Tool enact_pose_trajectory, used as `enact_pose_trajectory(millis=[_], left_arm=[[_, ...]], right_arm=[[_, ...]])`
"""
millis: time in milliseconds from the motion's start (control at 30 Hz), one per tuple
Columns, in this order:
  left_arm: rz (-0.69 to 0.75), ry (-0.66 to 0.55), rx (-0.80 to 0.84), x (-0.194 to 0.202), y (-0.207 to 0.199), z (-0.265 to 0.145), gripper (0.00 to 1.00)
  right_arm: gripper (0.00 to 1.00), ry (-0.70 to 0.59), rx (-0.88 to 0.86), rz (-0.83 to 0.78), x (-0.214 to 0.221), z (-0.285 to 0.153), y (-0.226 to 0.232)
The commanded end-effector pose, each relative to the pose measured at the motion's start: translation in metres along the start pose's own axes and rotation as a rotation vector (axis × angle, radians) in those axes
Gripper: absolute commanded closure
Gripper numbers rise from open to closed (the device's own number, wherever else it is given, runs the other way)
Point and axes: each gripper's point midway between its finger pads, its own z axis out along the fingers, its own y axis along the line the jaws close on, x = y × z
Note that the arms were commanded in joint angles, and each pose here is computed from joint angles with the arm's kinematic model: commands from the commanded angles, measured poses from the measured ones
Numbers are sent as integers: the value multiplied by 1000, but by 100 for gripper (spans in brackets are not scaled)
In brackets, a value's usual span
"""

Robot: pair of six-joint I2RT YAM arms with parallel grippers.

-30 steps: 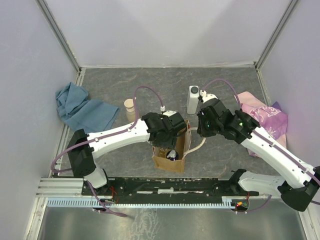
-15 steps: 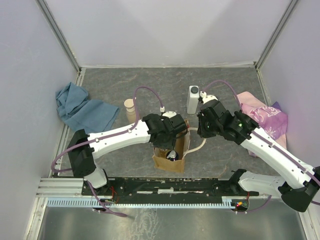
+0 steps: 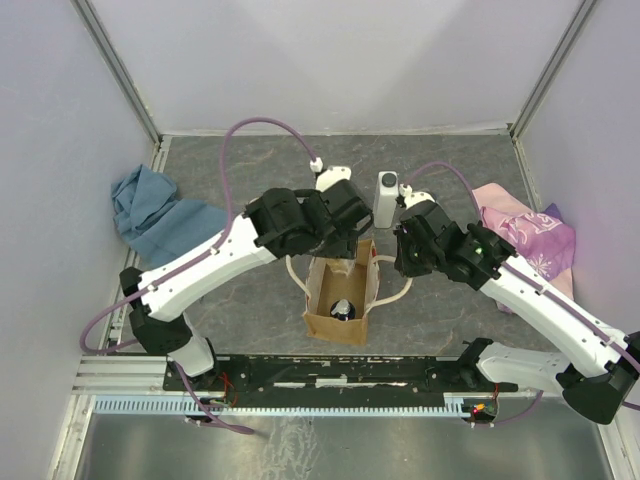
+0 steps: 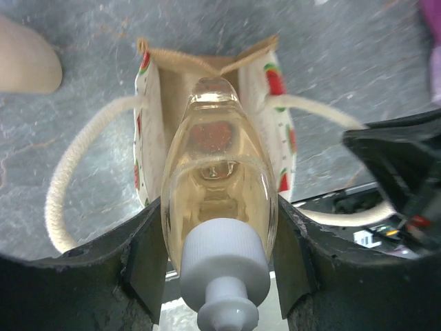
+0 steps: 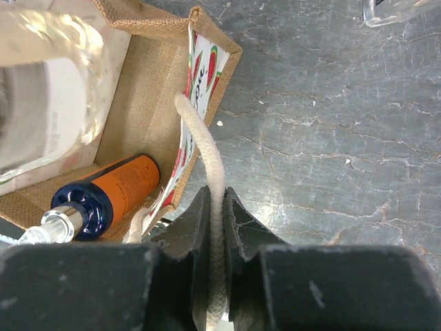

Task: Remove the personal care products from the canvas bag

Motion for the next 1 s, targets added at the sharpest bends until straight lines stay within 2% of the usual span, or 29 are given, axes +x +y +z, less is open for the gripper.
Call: enact_pose_trajectory(millis=[0, 200, 367, 467, 567, 767, 967], left_arm=[[-25, -159, 71, -48, -1, -49, 81], [-28, -312, 38, -89, 13, -70, 82], [-2, -420, -35, -121, 35, -57, 83], [-40, -504, -1, -152, 45, -50, 83], [-97, -568, -26, -183, 72, -46, 83], [-172, -594, -105, -220, 120, -13, 84], [-192, -509, -142, -220, 143, 58, 84]], right_arm=[[85, -32, -8, 10, -4, -1, 1], [85, -30, -12, 10, -5, 0, 2], [85, -40, -34, 14, -8, -2, 7], [85, -32, -40, 10, -9, -2, 10], [86, -14, -50, 8, -8, -1, 13], [86, -7, -56, 7, -8, -2, 14], [86, -1, -80, 7, -13, -4, 22]])
